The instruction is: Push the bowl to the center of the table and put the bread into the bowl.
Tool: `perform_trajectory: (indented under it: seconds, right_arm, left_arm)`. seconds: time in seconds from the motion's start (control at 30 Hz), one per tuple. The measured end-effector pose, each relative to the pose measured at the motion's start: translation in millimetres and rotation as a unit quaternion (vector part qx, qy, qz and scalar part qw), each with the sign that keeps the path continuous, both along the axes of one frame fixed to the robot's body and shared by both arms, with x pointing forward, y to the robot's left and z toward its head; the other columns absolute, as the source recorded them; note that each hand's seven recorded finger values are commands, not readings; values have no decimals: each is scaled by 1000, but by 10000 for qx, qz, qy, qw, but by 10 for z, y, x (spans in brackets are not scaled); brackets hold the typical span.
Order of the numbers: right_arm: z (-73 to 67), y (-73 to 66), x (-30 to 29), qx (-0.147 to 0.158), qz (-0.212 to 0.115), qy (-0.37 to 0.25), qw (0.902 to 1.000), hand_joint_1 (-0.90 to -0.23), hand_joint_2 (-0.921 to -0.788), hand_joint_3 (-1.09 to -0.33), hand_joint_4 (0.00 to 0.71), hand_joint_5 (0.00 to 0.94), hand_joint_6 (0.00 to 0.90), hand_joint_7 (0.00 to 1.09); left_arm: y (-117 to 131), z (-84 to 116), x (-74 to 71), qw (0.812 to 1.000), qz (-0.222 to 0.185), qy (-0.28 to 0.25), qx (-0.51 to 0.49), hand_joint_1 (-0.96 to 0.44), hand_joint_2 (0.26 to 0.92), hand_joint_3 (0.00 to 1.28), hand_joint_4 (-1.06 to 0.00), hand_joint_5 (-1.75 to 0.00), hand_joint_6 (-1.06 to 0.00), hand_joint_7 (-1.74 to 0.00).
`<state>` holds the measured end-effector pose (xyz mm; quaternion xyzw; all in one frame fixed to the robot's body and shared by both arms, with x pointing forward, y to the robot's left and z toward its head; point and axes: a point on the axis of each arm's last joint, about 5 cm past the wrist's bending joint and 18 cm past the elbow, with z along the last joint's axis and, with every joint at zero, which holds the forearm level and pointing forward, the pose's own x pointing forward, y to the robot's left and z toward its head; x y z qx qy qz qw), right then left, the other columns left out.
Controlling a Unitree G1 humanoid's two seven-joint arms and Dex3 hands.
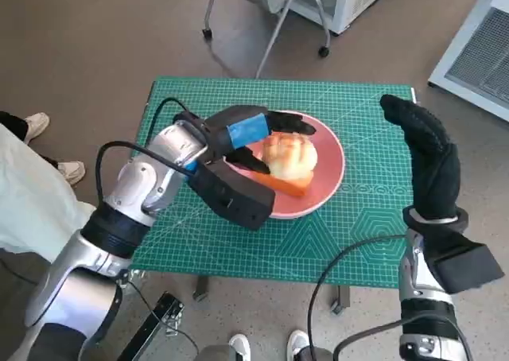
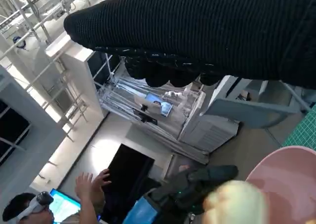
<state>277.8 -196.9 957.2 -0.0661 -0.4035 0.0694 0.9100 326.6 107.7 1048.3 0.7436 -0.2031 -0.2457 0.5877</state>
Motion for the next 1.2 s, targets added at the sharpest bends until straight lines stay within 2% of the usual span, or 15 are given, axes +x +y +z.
perform_trajectory:
  seconds: [0.57, 0.9, 1.07, 1.2]
  right_arm:
    - [1, -15, -1, -119, -30, -9, 9999, -566, -921, -830, 393, 13, 38, 762]
    - [6, -7, -1, -174, -34, -20, 9998, -560, -921, -834, 393, 12, 35, 766]
    - [14, -11, -1, -180, -38, -35, 9998, -564, -921, -831, 391, 11, 36, 766]
    - [40, -24, -2, -201, -48, -72, 9998, -574, -921, -825, 393, 11, 40, 763]
  left_arm:
    - [-12, 27, -9, 10000, 66, -17, -53, 33, 830, 1, -293, 0, -507, 0]
    - [25, 73, -37, 9992, 70, 13, -403, 36, 832, 1, -364, -27, -547, -20]
    - [104, 97, -48, 9948, 58, 146, -1002, 53, 833, 1, -394, -33, -568, -28]
    - [223, 95, -68, 9794, -17, 278, -2002, 88, 834, 2, -406, -30, -563, -24]
